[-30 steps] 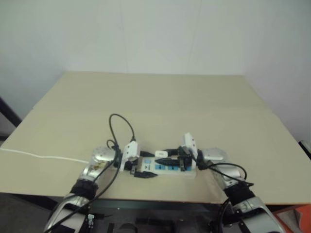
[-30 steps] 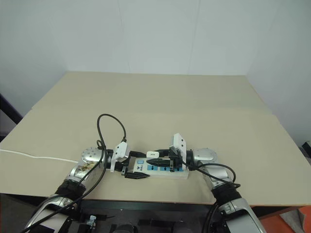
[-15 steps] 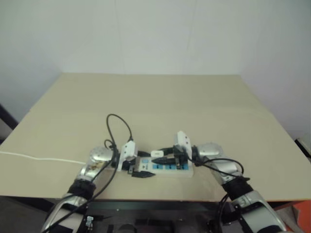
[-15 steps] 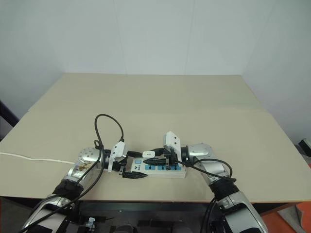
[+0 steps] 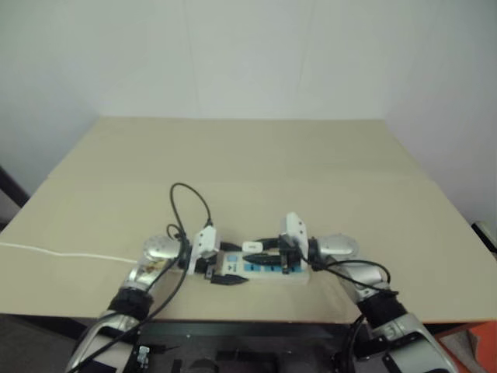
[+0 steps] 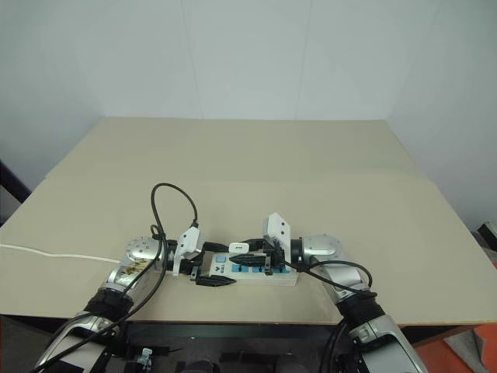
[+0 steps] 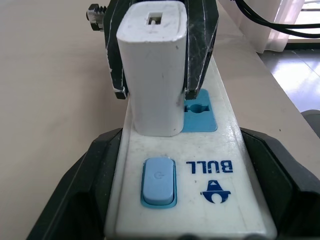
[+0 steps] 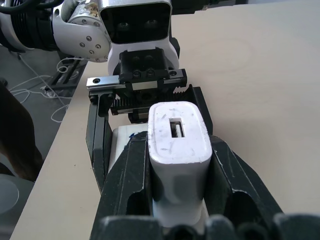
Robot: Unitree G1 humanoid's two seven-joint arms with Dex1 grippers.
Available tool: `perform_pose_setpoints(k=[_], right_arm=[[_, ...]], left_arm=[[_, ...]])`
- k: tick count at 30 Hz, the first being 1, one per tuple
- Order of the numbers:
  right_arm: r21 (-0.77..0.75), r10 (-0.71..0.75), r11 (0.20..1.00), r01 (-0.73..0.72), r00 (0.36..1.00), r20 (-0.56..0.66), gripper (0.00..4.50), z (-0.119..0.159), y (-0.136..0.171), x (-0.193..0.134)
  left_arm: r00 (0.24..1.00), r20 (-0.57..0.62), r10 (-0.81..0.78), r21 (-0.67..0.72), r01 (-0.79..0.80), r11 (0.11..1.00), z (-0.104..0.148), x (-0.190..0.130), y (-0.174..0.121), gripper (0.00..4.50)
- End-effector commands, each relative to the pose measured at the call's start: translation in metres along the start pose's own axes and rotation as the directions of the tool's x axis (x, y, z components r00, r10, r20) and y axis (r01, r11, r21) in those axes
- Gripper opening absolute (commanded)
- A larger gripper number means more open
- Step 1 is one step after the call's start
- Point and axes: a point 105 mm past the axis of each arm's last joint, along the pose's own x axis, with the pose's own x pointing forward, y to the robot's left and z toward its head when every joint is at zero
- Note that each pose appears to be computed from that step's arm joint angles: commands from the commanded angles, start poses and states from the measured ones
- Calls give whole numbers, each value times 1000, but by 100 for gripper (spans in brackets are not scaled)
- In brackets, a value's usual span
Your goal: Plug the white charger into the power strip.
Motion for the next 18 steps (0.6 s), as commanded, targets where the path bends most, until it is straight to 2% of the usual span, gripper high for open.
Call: perform_pose_setpoints(k=[1, 5, 15, 17, 18], right_arm=[[200, -26, 977, 74, 972, -232, 110, -72, 13, -30], [211, -22, 975, 76, 969, -246, 110, -79, 17, -31], [206, 25, 978, 28, 967, -252, 110, -74, 17, -25], [208, 28, 978, 25, 968, -251, 184, -72, 16, -23], [209, 30, 978, 23, 968, -249, 206, -71, 16, -23]], left_arm=[[995, -68, 73, -25, -75, 997, -12, -21, 6, 330], [995, -70, 76, -25, -77, 997, -13, -23, 6, 330], [994, -73, 78, -25, -80, 996, -13, -24, 6, 330], [994, -73, 78, -25, -80, 996, -13, -24, 6, 330], [994, -72, 78, -25, -80, 996, -13, -24, 6, 330]])
